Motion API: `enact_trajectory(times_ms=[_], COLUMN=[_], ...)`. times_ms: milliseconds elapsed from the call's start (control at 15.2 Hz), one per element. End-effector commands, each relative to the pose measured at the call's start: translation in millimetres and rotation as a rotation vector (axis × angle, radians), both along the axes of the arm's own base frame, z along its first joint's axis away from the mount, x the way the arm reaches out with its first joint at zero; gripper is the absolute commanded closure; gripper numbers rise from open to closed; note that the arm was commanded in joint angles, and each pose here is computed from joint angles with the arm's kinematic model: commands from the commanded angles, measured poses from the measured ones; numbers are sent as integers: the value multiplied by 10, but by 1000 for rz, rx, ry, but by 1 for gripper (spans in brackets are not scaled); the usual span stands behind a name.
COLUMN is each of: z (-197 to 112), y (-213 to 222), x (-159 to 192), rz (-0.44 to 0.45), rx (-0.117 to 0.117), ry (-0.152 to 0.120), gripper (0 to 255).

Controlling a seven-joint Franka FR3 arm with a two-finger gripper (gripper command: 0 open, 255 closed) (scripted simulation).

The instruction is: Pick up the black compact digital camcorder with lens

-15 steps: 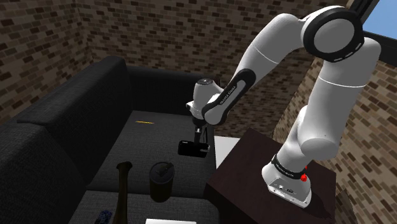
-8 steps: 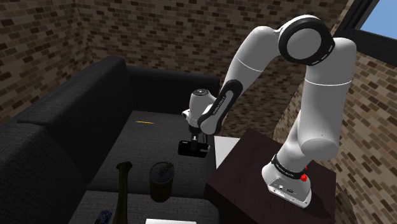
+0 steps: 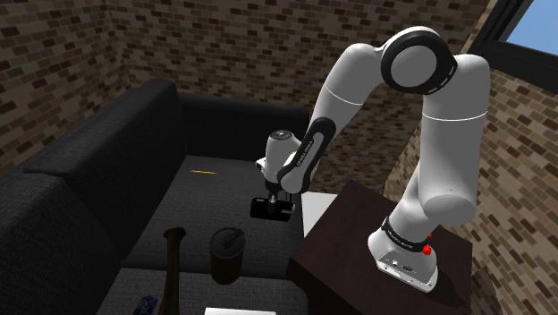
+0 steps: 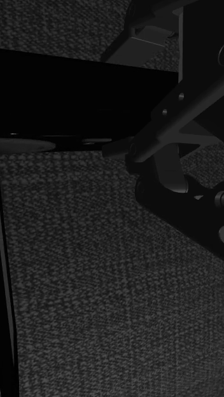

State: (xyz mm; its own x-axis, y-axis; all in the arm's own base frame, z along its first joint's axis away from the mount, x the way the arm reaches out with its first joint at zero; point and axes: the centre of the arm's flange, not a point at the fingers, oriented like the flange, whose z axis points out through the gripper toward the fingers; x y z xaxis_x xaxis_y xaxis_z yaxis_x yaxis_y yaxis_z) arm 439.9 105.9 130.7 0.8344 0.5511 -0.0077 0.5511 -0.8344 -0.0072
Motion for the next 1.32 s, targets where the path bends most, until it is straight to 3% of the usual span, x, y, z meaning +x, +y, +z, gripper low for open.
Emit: enact_trajectory(times_ms=[0,330,1254], z=[-8,-7,733], y=[-1,0,0], x=[0,-2,-2], rz=[0,0,0], rx=[0,0,0], ry=[0,0,0], gripper=[255,255,255])
